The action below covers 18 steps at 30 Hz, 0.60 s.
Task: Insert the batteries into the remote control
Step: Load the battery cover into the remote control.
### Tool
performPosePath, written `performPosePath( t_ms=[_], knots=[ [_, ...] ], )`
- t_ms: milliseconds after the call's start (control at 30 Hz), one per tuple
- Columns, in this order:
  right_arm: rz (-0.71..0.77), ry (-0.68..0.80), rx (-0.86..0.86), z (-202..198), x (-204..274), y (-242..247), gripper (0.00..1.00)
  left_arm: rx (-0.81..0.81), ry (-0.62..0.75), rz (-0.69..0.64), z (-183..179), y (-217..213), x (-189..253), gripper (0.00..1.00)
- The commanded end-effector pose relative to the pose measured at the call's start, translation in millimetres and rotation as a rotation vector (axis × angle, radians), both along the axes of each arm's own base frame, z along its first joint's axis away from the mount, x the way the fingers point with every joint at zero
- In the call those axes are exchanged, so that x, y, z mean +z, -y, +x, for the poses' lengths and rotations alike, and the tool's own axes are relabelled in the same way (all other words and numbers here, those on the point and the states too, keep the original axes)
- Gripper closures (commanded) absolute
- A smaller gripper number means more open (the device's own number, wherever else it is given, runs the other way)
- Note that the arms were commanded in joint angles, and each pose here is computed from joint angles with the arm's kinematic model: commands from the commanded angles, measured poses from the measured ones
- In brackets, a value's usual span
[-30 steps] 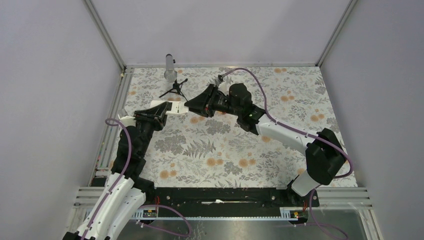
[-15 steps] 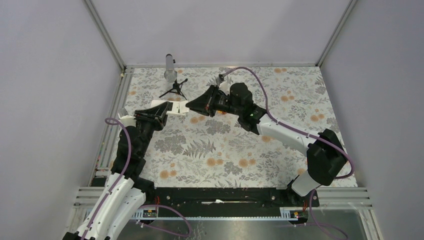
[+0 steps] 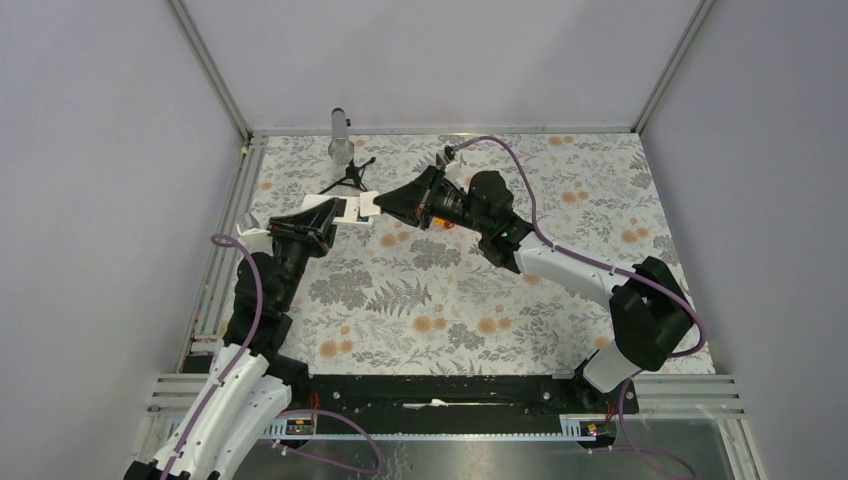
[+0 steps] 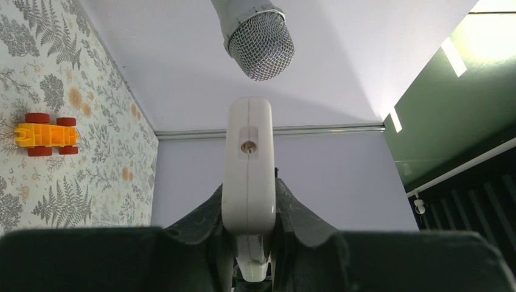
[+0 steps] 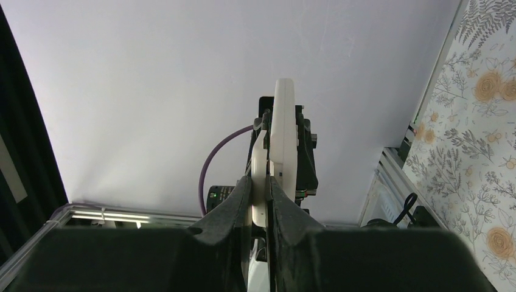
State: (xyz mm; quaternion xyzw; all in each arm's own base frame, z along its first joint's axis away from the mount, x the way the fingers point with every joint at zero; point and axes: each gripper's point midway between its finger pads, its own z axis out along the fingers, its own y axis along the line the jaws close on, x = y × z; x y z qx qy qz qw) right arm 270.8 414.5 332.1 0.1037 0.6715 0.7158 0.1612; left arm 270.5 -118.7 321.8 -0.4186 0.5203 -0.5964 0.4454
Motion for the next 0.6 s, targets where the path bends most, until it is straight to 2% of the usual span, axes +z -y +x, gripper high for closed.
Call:
performPosePath(
  t_ms=[0,367,567],
  knots=[
    [0.036,0.062,-0.018,3.5,26.2,0.7,1.0,-0.024,0.106,-0.058,-6.6,2.0,31.2,1.0],
    [-0.056,0.062,-0.03,6.9,9.0,-1.8,1.0,-0.018,0.127,-0.061,-5.1,1.4,34.2,1.0],
    [-0.114,0.037,-0.003,6.2,-0.9,-7.0,1.0,-0.019,0.189,-0.024,-8.3,2.6,44.3,1.0]
  ],
)
